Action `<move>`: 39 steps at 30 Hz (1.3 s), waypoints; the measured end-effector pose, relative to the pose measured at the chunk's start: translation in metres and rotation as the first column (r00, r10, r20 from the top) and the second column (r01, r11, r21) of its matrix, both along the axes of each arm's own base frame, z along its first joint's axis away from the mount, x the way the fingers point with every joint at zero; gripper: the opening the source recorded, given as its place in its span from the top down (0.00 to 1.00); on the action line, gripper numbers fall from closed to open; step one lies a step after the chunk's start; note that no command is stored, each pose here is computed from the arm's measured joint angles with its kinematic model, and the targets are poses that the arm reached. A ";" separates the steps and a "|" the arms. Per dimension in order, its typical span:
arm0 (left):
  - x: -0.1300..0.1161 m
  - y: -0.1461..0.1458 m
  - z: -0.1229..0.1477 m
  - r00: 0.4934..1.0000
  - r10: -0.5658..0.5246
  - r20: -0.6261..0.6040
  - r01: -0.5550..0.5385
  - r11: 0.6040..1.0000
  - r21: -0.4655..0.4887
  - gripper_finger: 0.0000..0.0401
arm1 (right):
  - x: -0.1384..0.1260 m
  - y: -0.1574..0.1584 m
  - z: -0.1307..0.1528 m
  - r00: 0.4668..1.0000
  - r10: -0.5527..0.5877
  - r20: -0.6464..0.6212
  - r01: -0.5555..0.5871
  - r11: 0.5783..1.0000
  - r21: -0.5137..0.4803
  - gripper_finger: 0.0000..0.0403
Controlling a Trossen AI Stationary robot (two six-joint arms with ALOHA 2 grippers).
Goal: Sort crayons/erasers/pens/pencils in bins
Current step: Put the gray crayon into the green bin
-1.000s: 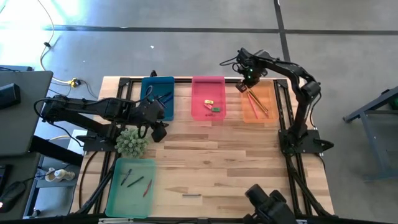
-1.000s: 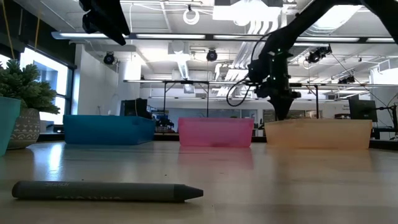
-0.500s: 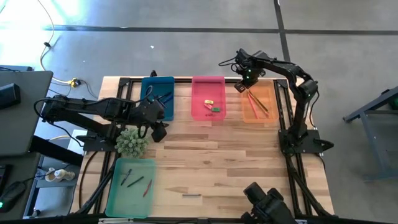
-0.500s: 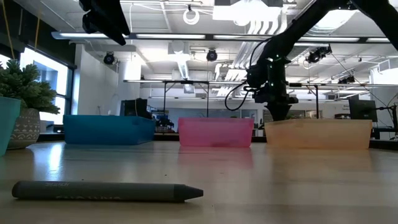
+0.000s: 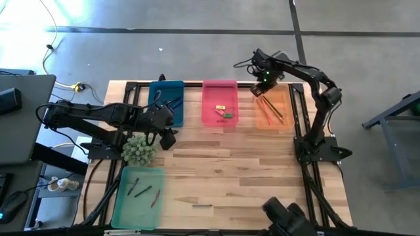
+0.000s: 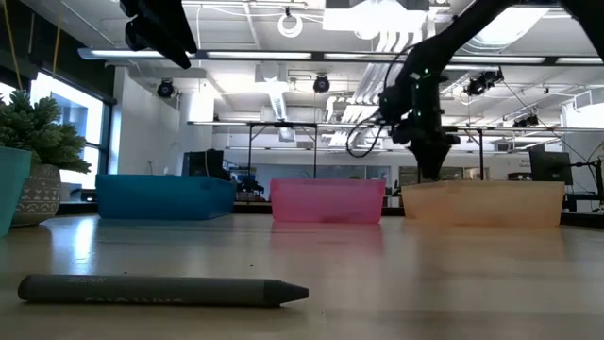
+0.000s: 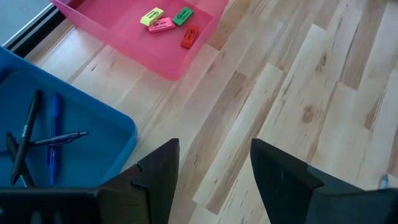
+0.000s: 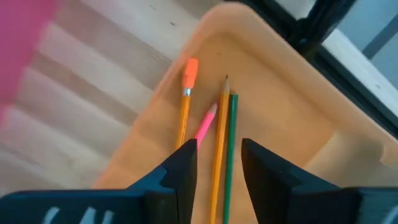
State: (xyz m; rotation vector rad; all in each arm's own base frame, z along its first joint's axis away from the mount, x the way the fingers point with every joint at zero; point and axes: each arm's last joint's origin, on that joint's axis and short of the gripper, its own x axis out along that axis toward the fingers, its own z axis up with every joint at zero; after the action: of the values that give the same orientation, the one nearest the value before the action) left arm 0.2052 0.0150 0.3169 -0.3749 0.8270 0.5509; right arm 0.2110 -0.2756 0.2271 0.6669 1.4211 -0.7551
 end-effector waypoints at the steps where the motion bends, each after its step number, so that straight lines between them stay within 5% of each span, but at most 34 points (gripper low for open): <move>1: 0.000 0.000 0.000 1.000 -0.001 0.000 0.001 1.000 0.001 0.54 | 0.000 0.003 0.007 1.000 0.004 0.020 -0.004 1.000 -0.010 0.71; 16: 0.009 -0.006 0.007 0.987 -0.119 0.105 0.121 0.992 -0.020 0.54 | 0.013 0.101 0.116 0.931 0.099 0.351 -0.001 0.963 -0.268 0.71; 31: 0.017 -0.031 0.048 0.932 -0.292 0.216 0.286 0.956 0.061 0.54 | 0.040 0.171 0.127 0.897 0.164 0.411 -0.061 0.966 -0.252 0.71; 39: 0.042 -0.050 0.040 0.943 -0.323 0.081 0.325 0.946 -0.006 0.54 | 0.049 0.197 0.127 0.898 0.160 0.409 -0.054 0.965 -0.258 0.71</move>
State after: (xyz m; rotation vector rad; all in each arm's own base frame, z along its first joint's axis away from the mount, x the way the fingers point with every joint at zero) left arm 0.2471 -0.0349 0.3573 -0.2688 0.7980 0.2189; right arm 0.2595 -0.0785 0.3536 0.5189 0.9361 -0.6324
